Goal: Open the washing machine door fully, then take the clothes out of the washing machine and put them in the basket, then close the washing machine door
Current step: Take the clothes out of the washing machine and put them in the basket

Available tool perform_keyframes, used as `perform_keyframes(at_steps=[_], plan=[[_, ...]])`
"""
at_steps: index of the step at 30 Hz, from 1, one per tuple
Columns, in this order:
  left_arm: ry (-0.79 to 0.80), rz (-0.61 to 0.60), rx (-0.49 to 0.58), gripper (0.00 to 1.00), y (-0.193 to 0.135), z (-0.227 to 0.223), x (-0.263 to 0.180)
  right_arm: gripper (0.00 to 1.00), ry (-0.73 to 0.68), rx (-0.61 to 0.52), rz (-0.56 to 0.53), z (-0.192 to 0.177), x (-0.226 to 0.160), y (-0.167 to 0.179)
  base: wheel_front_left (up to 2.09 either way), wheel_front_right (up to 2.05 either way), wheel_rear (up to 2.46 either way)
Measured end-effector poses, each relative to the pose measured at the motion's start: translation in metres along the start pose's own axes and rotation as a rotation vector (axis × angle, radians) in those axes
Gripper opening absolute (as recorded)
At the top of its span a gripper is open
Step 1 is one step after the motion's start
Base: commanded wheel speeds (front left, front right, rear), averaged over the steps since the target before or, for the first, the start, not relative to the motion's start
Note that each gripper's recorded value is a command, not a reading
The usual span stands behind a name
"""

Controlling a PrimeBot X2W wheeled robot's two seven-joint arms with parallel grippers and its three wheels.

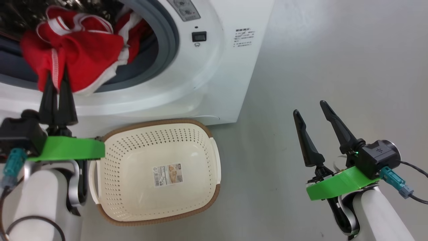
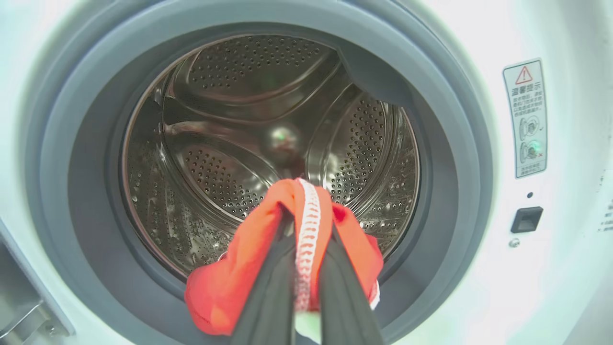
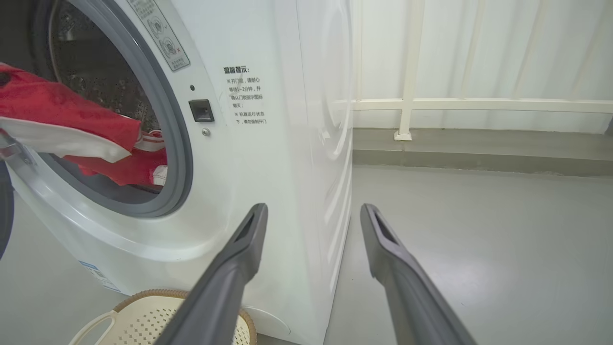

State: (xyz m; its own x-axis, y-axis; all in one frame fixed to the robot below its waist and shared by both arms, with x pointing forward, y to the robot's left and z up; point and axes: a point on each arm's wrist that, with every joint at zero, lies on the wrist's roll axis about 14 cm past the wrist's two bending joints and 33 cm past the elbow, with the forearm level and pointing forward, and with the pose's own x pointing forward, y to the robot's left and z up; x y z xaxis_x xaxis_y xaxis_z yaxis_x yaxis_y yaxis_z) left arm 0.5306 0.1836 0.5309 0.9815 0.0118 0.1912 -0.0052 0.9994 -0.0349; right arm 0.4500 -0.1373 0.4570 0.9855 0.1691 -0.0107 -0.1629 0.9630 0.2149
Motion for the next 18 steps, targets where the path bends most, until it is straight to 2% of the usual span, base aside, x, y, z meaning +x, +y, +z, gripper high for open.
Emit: perform_keyframes(at_steps=[18], plan=[[-0.045, -0.024, -0.032, 0.00, -0.011, 0.046, -0.053, 1.00, -0.068, -0.006, 0.033, 0.030, -0.015, 0.016, 0.00, 0.00, 0.00]])
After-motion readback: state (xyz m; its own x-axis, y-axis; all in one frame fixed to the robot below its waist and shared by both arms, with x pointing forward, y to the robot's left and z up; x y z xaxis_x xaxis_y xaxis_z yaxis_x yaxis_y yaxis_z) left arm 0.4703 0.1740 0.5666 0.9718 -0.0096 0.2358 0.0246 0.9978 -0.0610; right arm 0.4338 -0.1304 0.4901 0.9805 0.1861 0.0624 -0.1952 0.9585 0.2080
